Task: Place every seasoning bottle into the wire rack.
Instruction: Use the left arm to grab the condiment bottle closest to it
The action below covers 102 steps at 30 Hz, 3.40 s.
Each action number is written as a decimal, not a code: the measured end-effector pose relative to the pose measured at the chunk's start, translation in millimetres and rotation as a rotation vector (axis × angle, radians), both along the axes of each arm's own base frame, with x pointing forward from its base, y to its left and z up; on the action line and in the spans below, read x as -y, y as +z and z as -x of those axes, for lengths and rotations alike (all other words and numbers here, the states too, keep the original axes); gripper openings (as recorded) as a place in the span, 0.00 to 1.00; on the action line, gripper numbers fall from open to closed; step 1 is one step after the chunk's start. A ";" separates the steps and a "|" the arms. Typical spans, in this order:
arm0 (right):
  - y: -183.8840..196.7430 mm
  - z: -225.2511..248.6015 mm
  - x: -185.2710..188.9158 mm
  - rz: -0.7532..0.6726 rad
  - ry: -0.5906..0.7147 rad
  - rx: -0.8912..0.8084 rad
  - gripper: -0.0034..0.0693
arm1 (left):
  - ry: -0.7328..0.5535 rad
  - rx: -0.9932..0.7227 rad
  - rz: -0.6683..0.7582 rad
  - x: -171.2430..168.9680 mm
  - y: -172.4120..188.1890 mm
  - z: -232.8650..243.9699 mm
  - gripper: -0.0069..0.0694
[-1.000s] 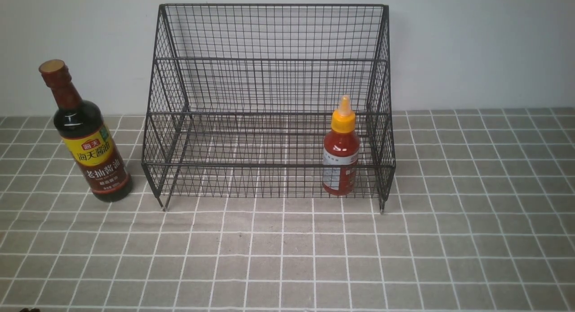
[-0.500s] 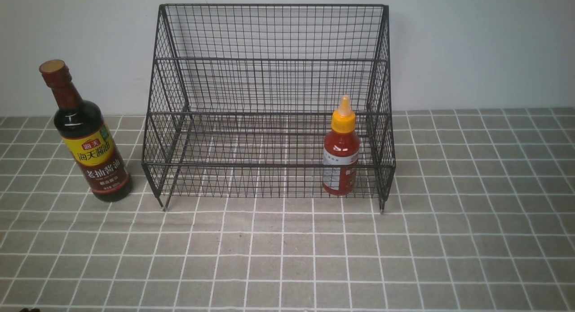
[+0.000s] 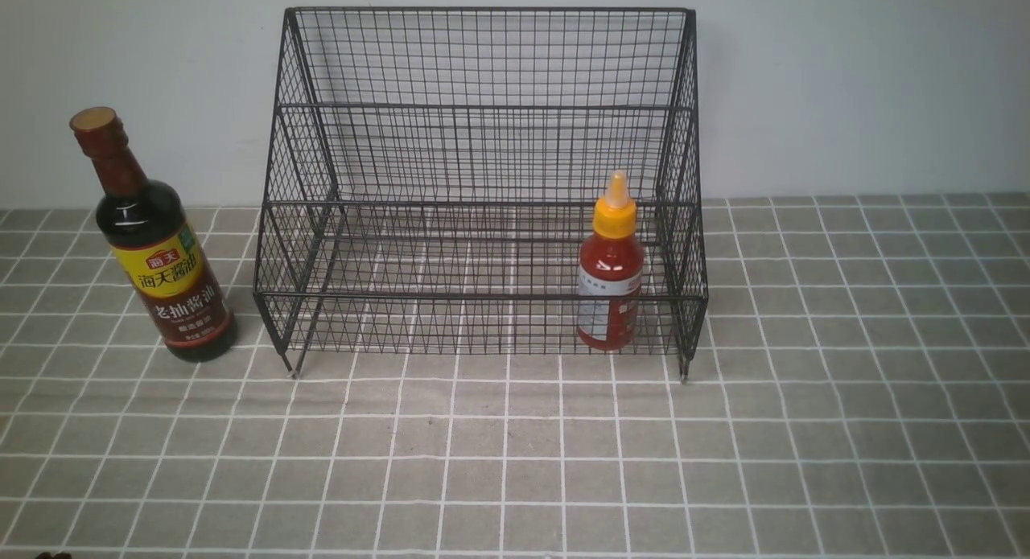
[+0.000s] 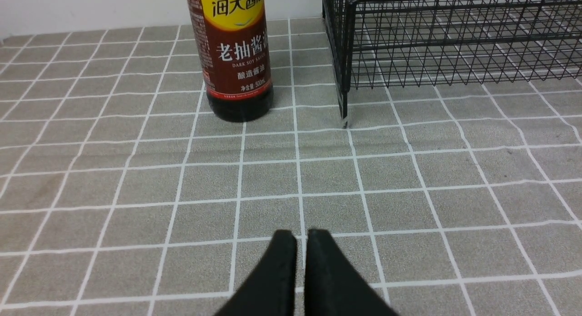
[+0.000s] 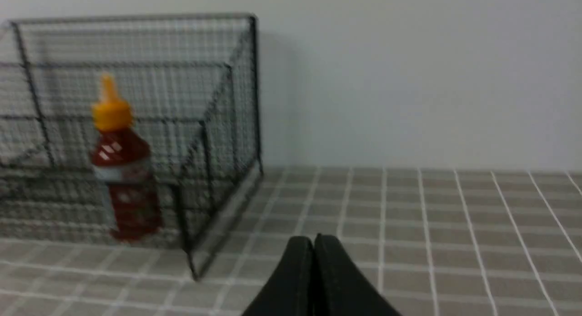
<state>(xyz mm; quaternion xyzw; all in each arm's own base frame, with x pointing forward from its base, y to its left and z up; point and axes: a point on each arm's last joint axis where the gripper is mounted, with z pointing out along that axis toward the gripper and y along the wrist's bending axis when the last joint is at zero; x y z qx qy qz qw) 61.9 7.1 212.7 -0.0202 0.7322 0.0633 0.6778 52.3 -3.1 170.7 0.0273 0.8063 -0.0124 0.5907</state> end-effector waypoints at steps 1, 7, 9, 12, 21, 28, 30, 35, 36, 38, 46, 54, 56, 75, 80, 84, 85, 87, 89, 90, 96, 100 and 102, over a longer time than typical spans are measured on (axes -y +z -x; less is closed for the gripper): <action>-4.6 -0.4 0.8 0.002 -0.013 -0.013 0.03 | 0.000 0.000 0.000 0.0 0.0 0.0 0.11; -31.1 5.4 9.0 0.010 -0.137 -0.120 0.03 | 0.000 0.000 0.000 0.0 0.0 0.0 0.11; -30.6 6.1 9.2 0.012 -0.140 -0.114 0.03 | 0.000 0.000 0.000 0.0 0.0 0.0 0.11; -30.9 6.7 9.5 0.012 -0.144 -0.115 0.03 | 0.000 0.000 0.000 0.0 0.0 0.0 0.11; -30.6 6.7 9.6 0.011 -0.146 -0.114 0.03 | 0.000 0.000 0.000 0.0 0.0 0.0 0.11; -30.6 6.9 9.6 0.010 -0.146 -0.113 0.03 | 0.000 0.000 0.000 0.0 0.0 0.0 0.11; -30.6 6.9 9.7 0.010 -0.148 -0.113 0.03 | 0.000 0.000 0.000 0.0 0.0 0.0 0.11; -30.6 6.9 9.7 0.010 -0.148 -0.113 0.03 | 0.000 0.000 0.000 0.0 0.0 0.0 0.11; -30.6 6.9 9.7 0.010 -0.148 -0.113 0.03 | 0.000 0.000 0.000 0.0 0.0 0.0 0.11; -30.6 6.9 9.7 0.010 -0.148 -0.113 0.03 | 0.000 0.000 0.000 0.0 0.0 0.0 0.11; -30.6 6.9 9.7 0.010 -0.148 -0.113 0.03 | 0.000 0.000 0.000 0.0 0.0 0.0 0.11; -30.6 6.9 9.7 0.010 -0.148 -0.113 0.03 | 0.016 0.133 0.212 3.1 12.8 -2.9 0.11; -30.6 6.9 9.7 0.010 -0.148 -0.113 0.03 | 0.023 0.200 0.279 2.9 19.3 -3.8 0.11; -30.6 6.9 9.7 0.010 -0.148 -0.113 0.03 | 0.102 0.508 0.163 -6.5 115.9 -42.0 0.13; -30.6 6.9 9.7 0.010 -0.148 -0.113 0.03 | 0.116 0.387 0.143 -4.7 130.2 -89.5 0.28; -30.6 6.9 9.7 0.010 -0.148 -0.113 0.03 | 0.138 0.343 0.138 -4.6 135.3 -127.1 0.50; -30.6 6.9 9.7 0.010 -0.148 -0.113 0.03 | 0.144 0.344 0.144 -4.8 137.7 -132.5 0.54; -30.6 6.9 9.7 0.010 -0.148 -0.113 0.03 | 0.175 0.322 0.164 -7.1 139.3 -152.5 0.68; -30.6 6.9 9.7 0.010 -0.148 -0.113 0.03 | 0.195 0.310 0.168 -9.3 140.0 -165.5 0.74; -30.6 6.9 9.7 0.010 -0.148 -0.113 0.03 | 0.206 0.303 0.156 -10.7 139.2 -176.4 0.78; -30.6 6.9 9.7 0.010 -0.148 -0.113 0.03 | 0.268 0.268 0.087 -12.1 134.3 -220.3 0.84; -30.6 6.9 9.7 0.010 -0.148 -0.113 0.03 | 0.233 0.235 0.089 -12.7 123.7 -243.3 0.84; -30.6 6.9 9.7 0.010 -0.148 -0.113 0.03 | 0.254 0.235 0.093 -14.2 117.4 -253.6 0.84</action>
